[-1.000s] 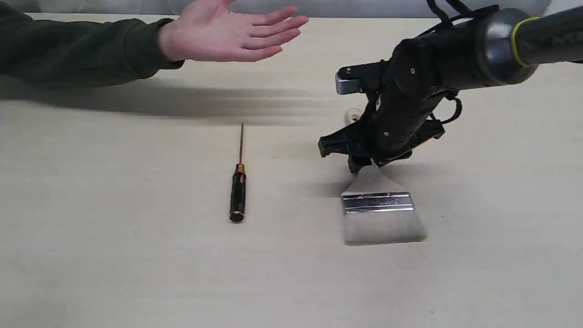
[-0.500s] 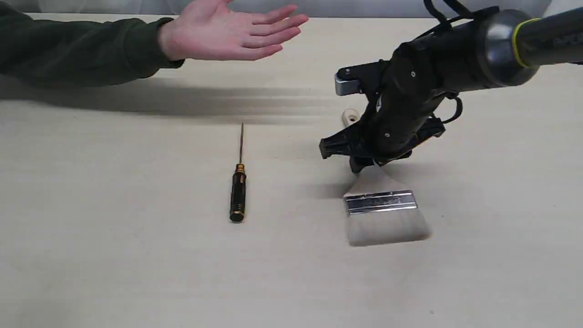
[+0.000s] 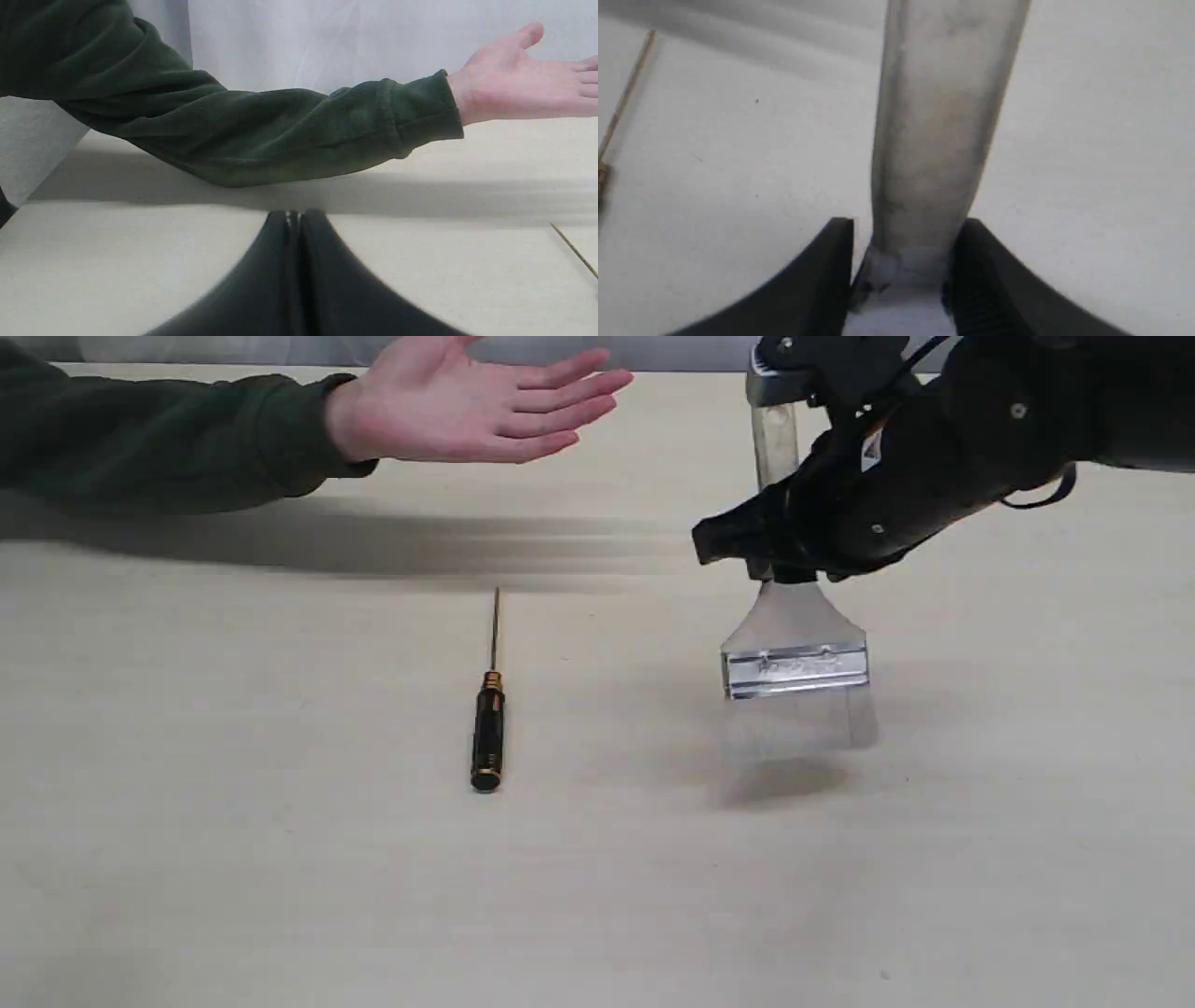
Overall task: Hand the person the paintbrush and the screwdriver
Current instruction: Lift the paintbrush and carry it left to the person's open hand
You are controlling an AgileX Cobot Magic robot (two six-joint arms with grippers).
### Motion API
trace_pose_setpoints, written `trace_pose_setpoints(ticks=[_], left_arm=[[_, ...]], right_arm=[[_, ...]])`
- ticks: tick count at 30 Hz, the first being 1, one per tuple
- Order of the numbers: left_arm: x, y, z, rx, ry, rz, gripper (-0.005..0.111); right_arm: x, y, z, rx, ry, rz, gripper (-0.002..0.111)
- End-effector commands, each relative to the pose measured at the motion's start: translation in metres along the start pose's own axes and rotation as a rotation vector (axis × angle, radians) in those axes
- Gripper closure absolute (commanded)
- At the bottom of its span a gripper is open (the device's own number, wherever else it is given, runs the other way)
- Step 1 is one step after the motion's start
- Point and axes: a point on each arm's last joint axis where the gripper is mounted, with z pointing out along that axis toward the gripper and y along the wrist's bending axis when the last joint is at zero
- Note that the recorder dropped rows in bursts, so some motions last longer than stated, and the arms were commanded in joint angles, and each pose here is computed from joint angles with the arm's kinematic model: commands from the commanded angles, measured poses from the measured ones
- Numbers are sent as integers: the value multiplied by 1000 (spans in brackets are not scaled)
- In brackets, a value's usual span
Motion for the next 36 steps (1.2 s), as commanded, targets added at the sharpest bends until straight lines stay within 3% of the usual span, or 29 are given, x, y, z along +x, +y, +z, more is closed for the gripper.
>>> trace_pose_setpoints(ticks=[1, 11, 18, 36], left_arm=[[0, 0, 0, 7, -11, -2, 107], [0, -1, 0, 8, -8, -6, 107], [0, -1, 0, 8, -11, -6, 107], [0, -1, 0, 8, -11, -6, 107]], right_arm=[[-7, 1, -17, -16, -86, 2, 104], [-41, 8, -38, -60, -227, 33, 104], [-80, 48, -51, -134, -328, -35, 104], [-146, 74, 4, -135, -363, -55, 104]])
